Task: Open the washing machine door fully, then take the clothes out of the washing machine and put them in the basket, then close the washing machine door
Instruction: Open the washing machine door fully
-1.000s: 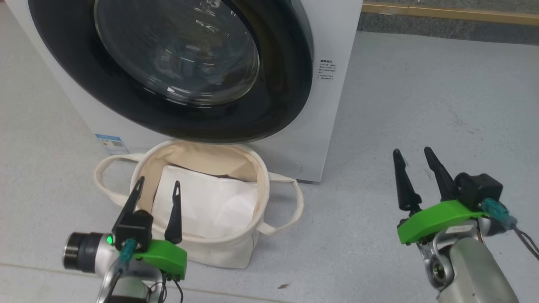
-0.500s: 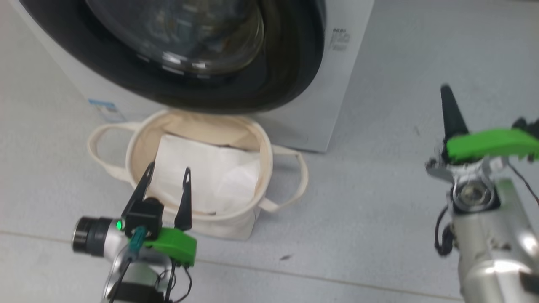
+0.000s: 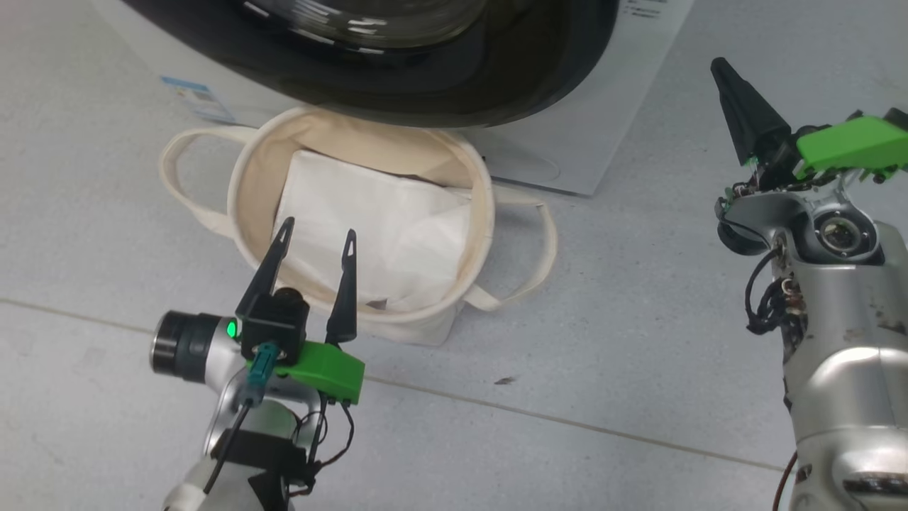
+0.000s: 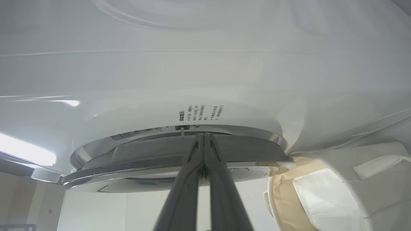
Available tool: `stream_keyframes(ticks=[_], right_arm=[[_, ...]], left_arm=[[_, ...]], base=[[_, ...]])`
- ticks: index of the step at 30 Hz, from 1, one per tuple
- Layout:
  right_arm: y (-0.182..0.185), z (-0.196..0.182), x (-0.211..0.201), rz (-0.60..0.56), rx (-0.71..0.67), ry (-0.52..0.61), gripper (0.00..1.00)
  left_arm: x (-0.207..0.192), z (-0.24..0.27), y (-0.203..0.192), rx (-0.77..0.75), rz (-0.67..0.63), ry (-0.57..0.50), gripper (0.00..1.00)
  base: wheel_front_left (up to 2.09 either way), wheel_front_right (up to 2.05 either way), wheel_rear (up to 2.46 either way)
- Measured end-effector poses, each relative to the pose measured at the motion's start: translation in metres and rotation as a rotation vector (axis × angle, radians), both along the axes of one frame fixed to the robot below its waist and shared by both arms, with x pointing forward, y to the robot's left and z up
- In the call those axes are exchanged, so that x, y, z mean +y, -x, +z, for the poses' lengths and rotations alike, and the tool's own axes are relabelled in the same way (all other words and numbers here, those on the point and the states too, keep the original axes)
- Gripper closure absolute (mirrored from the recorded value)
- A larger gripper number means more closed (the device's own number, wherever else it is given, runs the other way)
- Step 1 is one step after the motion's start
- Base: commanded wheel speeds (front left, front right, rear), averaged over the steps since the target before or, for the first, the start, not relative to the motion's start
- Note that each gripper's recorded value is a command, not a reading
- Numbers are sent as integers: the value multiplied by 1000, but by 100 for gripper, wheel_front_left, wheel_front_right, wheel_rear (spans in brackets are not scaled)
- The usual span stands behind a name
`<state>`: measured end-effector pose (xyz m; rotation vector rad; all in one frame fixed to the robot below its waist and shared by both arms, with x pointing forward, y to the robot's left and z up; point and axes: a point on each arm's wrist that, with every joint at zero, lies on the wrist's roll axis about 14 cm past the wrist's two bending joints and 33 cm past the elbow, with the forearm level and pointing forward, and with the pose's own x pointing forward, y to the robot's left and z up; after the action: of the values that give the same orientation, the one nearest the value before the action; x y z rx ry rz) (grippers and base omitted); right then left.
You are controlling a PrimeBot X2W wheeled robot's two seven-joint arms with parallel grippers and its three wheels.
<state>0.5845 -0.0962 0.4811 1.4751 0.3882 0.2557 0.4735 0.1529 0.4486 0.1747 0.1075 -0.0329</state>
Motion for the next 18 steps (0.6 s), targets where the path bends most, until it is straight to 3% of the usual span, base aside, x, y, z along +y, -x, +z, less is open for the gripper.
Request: stream_keyframes(ticks=[10, 18], right_arm=[[-5, -12, 33, 155, 69, -85, 100], [-23, -8, 43, 195, 62, -110, 100]], left_arm=[[5, -7, 3, 16, 14, -12, 0], [5, -15, 4, 30, 19, -10, 0]], base=[[0, 0, 0], [0, 0, 0]])
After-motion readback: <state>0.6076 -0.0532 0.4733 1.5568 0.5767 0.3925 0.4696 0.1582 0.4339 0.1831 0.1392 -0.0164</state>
